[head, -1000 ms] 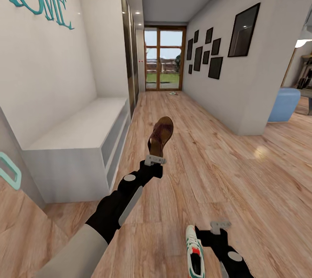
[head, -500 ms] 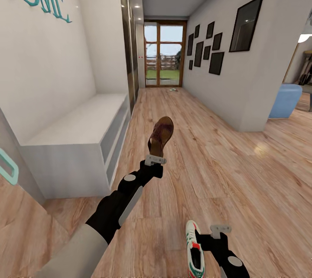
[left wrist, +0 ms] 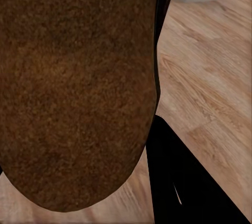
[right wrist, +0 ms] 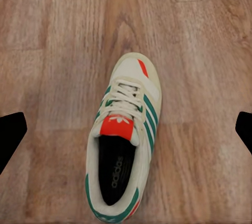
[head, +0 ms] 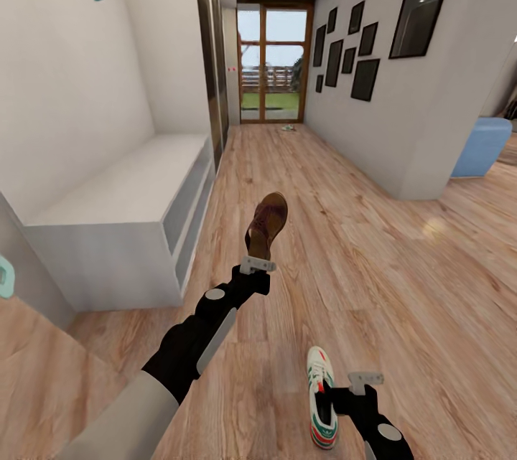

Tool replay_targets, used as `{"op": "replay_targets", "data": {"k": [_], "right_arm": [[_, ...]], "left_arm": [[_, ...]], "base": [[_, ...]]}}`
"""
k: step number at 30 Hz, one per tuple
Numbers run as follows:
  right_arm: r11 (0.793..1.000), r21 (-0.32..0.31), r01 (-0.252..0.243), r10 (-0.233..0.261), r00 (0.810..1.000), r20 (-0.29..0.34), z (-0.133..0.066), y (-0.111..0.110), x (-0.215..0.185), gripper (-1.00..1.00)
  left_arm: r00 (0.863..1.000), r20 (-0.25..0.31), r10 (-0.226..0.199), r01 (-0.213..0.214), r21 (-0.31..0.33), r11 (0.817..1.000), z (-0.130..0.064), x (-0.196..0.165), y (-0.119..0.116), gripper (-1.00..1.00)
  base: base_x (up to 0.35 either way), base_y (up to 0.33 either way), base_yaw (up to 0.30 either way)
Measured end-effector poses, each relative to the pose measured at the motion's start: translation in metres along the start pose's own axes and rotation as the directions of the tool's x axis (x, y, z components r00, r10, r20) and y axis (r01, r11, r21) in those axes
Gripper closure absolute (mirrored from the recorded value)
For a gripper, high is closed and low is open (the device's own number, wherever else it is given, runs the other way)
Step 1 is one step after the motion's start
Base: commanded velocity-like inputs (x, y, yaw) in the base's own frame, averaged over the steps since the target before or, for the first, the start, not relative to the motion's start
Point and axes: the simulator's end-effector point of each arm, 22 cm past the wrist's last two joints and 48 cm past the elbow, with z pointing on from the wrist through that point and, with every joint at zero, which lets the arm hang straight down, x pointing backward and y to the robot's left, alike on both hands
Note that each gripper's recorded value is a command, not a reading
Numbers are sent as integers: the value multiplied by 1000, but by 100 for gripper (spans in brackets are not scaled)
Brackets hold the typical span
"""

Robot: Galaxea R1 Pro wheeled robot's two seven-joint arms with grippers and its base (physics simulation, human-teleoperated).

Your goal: Pick up the two gym shoes and the two sandals from the corridor floor and place them onto the hallstand (shoe rack) in the corridor, making sure they are on the rack and not on the floor. Arrange them so the two gym shoes are next to each other and the two sandals are next to each other.

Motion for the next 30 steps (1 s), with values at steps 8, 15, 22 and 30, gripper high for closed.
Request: {"op": "replay_targets", "data": {"k": [8,15,22,30], "right_arm": [[1000,0,-1,1,999,-45,7,0,22,-100],[1000,3,-3,3,996,-86,12,-2,43,-100],[1000,6,-5,5,992,-126,17,-3,63,-100],[1000,7,-5,6,987,-158,20,-3,78,-100]], "left_arm": [[999,-42,-20,20,1,1000,12,28,5,100],[996,-78,-39,39,3,999,22,52,8,100],[992,-114,-56,57,3,998,31,77,11,100],[987,-142,-70,72,3,997,37,96,13,100]], "base": [[0,0,0],[0,0,0],[0,0,0],[0,0,0]]}}
